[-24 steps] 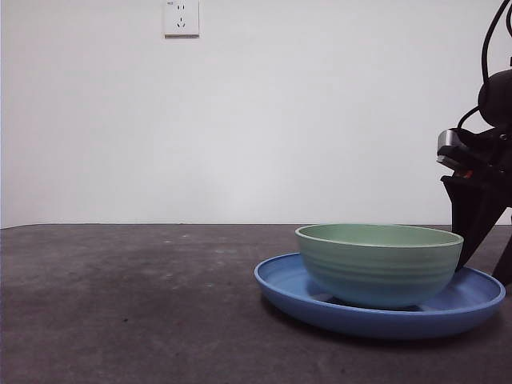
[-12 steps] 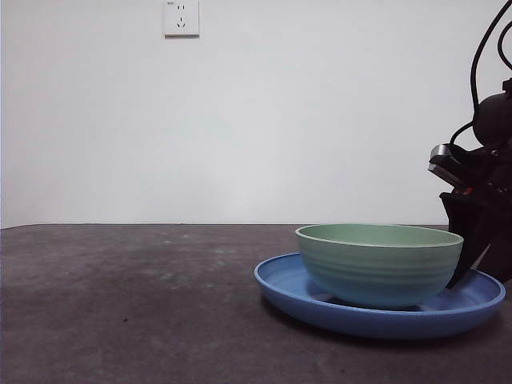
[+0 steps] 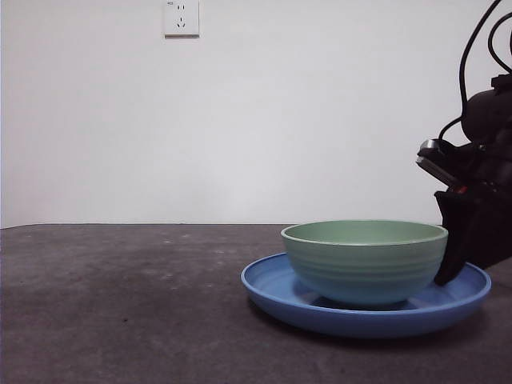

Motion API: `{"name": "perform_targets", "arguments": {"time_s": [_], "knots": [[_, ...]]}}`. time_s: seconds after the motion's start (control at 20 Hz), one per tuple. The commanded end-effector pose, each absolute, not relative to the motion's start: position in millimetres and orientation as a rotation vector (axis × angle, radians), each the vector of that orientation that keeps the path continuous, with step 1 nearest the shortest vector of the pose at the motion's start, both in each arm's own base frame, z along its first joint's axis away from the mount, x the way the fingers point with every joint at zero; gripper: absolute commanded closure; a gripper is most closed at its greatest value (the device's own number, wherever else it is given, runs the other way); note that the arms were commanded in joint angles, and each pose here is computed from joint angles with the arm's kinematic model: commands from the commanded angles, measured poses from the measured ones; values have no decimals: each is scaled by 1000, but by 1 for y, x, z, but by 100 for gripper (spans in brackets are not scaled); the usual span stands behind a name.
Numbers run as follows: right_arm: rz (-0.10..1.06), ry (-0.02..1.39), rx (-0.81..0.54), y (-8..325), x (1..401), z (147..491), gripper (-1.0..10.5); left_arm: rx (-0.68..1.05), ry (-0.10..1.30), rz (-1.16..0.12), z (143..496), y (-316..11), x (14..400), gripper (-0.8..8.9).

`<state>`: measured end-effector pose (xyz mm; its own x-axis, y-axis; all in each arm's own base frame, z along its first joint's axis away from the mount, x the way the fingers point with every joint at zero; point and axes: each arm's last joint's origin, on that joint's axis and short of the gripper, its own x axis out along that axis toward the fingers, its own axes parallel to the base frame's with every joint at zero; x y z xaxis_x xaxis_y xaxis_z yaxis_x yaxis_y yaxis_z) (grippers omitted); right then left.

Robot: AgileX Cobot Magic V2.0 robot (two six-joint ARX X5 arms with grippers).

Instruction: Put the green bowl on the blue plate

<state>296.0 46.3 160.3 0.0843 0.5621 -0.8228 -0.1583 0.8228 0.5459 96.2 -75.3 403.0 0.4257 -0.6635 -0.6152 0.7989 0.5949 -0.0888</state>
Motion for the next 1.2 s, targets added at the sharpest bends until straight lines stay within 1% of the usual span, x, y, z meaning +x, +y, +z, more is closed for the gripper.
{"name": "perform_targets", "arguments": {"time_s": [0.05, 0.25, 0.45, 0.6, 0.7, 0.95, 1.2], "knots": [[582, 1387, 378, 56, 304, 166, 940, 243, 635, -943, 406, -77, 97, 251], [627, 1357, 357, 81, 311, 180, 940, 243, 634, -943, 406, -77, 97, 251], [685, 1328, 344, 118, 309, 185, 940, 242, 633, -943, 406, -77, 97, 251], [728, 1319, 338, 144, 306, 181, 940, 242, 634, -942, 406, -77, 97, 251], [735, 1337, 340, 156, 306, 171, 940, 242, 634, -942, 406, -77, 97, 251], [715, 1397, 329, 167, 310, 142, 940, 242, 634, -942, 406, -77, 97, 251], [724, 1403, 322, 168, 311, 138, 925, 242, 635, -942, 406, -77, 97, 251]]}}
